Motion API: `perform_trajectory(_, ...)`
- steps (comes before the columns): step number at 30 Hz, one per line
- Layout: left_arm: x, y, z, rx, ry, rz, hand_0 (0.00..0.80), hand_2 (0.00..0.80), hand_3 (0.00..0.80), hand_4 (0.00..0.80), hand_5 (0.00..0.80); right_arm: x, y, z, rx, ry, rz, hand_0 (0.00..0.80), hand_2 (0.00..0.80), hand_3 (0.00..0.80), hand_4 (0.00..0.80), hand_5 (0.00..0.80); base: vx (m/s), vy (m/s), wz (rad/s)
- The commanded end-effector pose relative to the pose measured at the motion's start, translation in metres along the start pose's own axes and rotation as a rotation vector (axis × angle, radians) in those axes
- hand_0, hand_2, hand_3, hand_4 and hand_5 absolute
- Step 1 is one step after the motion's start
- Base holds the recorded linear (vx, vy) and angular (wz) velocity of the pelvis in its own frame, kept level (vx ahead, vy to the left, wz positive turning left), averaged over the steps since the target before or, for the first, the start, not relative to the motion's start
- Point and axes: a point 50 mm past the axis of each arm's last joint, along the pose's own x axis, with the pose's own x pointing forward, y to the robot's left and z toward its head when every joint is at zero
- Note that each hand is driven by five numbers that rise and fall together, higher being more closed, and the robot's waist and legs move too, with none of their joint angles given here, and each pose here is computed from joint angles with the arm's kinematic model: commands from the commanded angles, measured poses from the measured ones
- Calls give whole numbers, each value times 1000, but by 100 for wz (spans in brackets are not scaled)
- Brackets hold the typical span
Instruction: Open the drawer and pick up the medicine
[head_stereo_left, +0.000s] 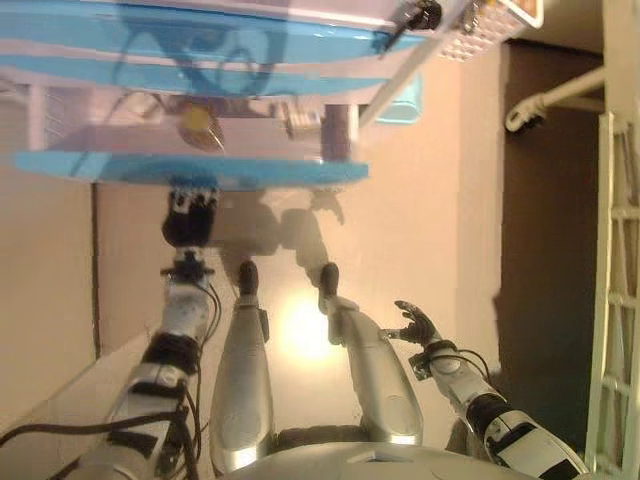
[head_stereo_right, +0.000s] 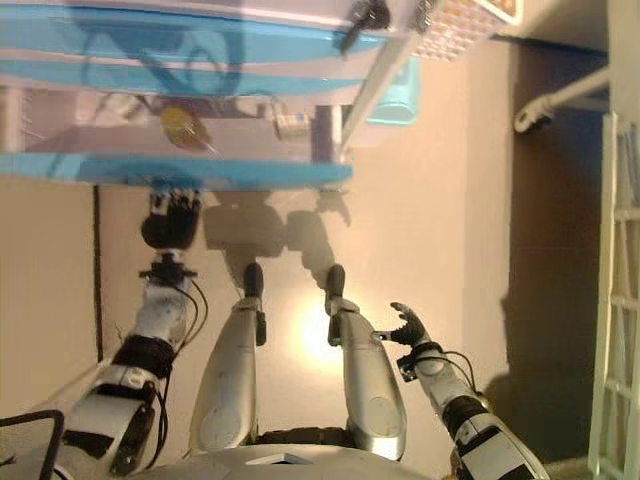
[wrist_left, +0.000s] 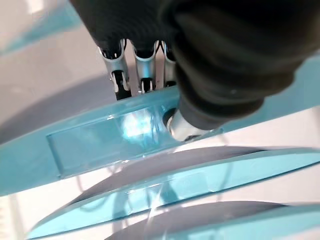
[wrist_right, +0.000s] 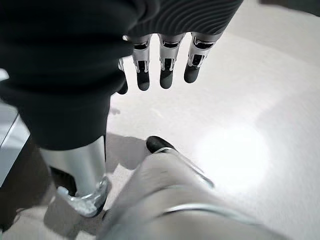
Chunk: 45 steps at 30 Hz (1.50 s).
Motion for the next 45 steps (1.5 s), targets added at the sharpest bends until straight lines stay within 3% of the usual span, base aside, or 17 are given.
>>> perform_trajectory(1,-70,31,60,121,-121,198,800,800,800,800,800,-13,-17,-27,-17,64,-47,0,0,0,0,0,16,46,48)
perform_trajectory(10,-175,60,13,39,270,598,800,800,800,800,800,-12,-47,-38,-37,114,-125,0,0,0,0,0,6,34,59)
perform_trajectory(15,-225,62,8,44,389,765,800,800,800,800,800,-17,-55,-50,-27,154,-145,0,0,0,0,0,35,62,42)
perform_trajectory(23,-264,58,13,131,503,834,800,800,800,800,800,-34,-47,-80,-9,240,-122,0,0,0,0,0,74,53,15)
perform_trajectory(24,-265,58,12,145,525,835,587,587,587,587,587,-36,-46,-84,-10,250,-122,0,0,0,0,0,65,49,7)
perform_trajectory(25,-267,58,11,165,550,845,0,0,0,0,0,-38,-45,-87,-14,261,-123,0,0,0,0,0,73,46,1)
perform_trajectory(36,-295,70,27,597,920,1209,0,0,0,0,0,-59,-56,-116,-9,384,-253,0,0,0,0,0,29,17,-3)
perform_trajectory(42,-303,72,34,858,1267,1184,0,0,0,0,0,-70,-71,-127,28,417,-383,0,0,0,0,0,-2,-3,-21)
perform_trajectory(45,-305,72,32,836,1314,1187,0,0,0,0,0,-70,-86,-119,63,353,-489,0,0,0,0,0,1,-1,-31)
